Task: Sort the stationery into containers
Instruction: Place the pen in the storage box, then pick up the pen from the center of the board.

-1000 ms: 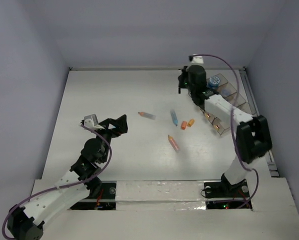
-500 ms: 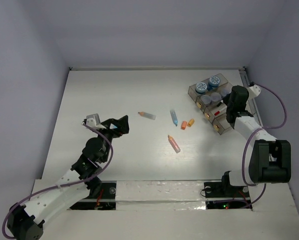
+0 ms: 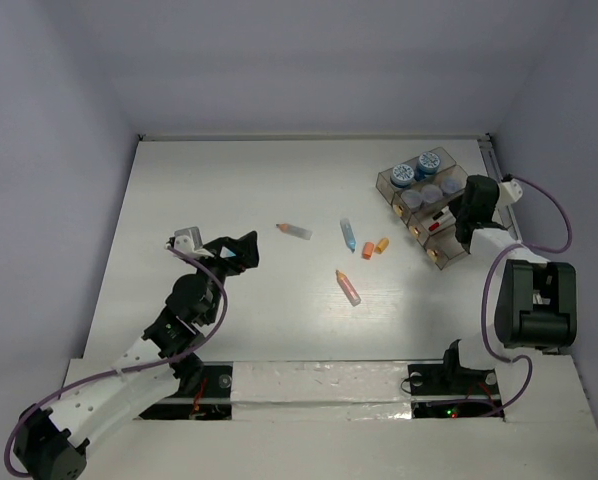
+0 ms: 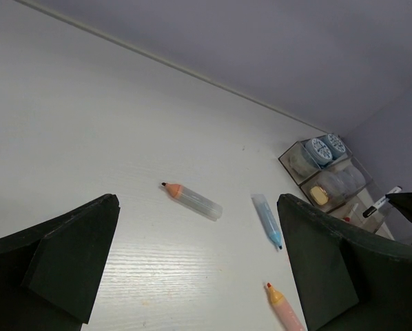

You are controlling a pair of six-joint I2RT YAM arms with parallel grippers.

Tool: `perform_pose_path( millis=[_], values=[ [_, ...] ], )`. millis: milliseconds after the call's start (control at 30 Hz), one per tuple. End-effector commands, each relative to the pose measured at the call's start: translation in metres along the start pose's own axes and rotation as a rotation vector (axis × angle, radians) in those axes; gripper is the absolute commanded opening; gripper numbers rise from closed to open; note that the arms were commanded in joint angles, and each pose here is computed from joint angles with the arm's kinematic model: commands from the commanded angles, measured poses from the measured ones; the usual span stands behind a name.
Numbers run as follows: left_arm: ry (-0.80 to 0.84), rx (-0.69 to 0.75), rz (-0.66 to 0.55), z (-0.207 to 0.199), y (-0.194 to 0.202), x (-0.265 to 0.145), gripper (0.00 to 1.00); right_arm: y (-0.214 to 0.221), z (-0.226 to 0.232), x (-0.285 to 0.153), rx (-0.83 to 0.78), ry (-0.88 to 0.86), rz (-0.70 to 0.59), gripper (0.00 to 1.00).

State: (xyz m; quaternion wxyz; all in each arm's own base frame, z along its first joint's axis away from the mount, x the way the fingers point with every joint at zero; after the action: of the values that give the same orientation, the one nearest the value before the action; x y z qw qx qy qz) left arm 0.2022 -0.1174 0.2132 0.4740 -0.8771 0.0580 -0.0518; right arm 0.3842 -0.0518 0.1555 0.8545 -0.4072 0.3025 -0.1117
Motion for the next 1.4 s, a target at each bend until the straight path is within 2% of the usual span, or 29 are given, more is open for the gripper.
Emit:
perform_pose_path(
  millis=[0, 33, 67, 167, 267, 367, 533, 633, 667, 733, 767, 900, 933, 1000, 1033, 1067, 1133, 1267, 1367],
  values=[
    [0.038, -0.022, -0.042, -0.010, -0.013, 0.003, 0.99, -0.013, 0.008, 0.001, 0.043, -0.021, -0.037, 0.14],
    [0.038, -0.022, -0.042, -0.010, -0.012, 0.003, 0.99, -0.012, 0.007, 0.001, 0.043, -0.021, -0.035, 0.18],
    [0.038, -0.023, -0.042, -0.010, -0.012, 0.003, 0.99, -0.012, 0.008, 0.001, 0.040, -0.024, -0.032, 0.28],
    [0.039, -0.022, -0.041, -0.010, -0.012, 0.003, 0.99, -0.013, 0.011, 0.001, 0.023, -0.035, -0.024, 0.47],
    [0.039, -0.023, -0.041, -0.010, -0.012, 0.003, 0.99, -0.018, 0.014, -0.003, 0.001, -0.058, -0.030, 0.60],
    [0.040, -0.021, -0.039, -0.010, -0.012, 0.003, 0.99, -0.022, 0.022, -0.010, -0.040, -0.130, -0.023, 0.65],
    [0.037, -0.017, -0.029, -0.010, -0.009, 0.005, 0.99, -0.016, 0.073, -0.042, -0.201, -0.535, 0.064, 0.67],
    [0.035, -0.016, -0.024, -0.011, -0.008, 0.006, 0.99, 0.006, 0.115, -0.076, -0.417, -0.761, 0.134, 0.71],
    [0.034, -0.018, -0.023, -0.011, -0.007, 0.006, 0.99, 0.029, 0.134, -0.092, -0.485, -0.839, 0.186, 0.80],
    [0.033, -0.019, -0.022, -0.011, -0.007, 0.007, 0.99, 0.046, 0.157, -0.112, -0.620, -0.943, 0.238, 0.98],
    [0.031, -0.018, -0.022, -0.011, -0.007, 0.007, 0.99, 0.066, 0.169, -0.128, -0.672, -1.003, 0.286, 1.00],
    [0.014, -0.024, -0.034, -0.009, -0.009, 0.007, 0.99, 0.113, 0.191, -0.145, -0.820, -1.077, 0.386, 1.00],
    [0.012, -0.027, -0.038, -0.008, -0.009, 0.006, 0.99, 0.130, 0.186, -0.142, -0.854, -1.063, 0.454, 1.00],
    [0.002, -0.036, -0.044, -0.007, -0.010, 0.006, 0.99, 0.144, 0.201, -0.156, -0.907, -1.131, 0.475, 1.00],
    [-0.003, -0.036, -0.044, -0.007, -0.009, 0.006, 0.99, 0.161, 0.197, -0.156, -0.945, -1.122, 0.534, 1.00],
    [-0.005, -0.040, -0.044, -0.007, -0.010, 0.006, 0.99, 0.162, 0.207, -0.161, -0.997, -1.155, 0.507, 0.98],
    [-0.013, -0.048, -0.046, -0.006, -0.011, 0.006, 0.99, 0.184, 0.208, -0.173, -1.090, -1.163, 0.550, 0.90],
    [-0.016, -0.064, -0.052, -0.006, -0.013, 0.004, 0.99, 0.222, 0.210, -0.164, -1.245, -1.136, 0.605, 0.79],
    [-0.004, -0.077, -0.068, -0.005, -0.016, 0.001, 0.99, 0.237, 0.220, -0.169, -1.315, -1.157, 0.613, 0.81]
  ],
)
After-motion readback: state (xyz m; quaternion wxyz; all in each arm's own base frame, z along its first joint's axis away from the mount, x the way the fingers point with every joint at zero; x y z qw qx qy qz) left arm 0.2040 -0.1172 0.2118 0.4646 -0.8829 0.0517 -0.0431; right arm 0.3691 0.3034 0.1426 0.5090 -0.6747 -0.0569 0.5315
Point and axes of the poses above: each gripper's point midway between its finger pads, its own x axis out along the fingers, its own z axis along the line the jaws close on, y = z × x, the point moved 6 cm from there along -x, back along the fingers, and after that the axes turned 2 degrees about -x, right-handed, at the moved point
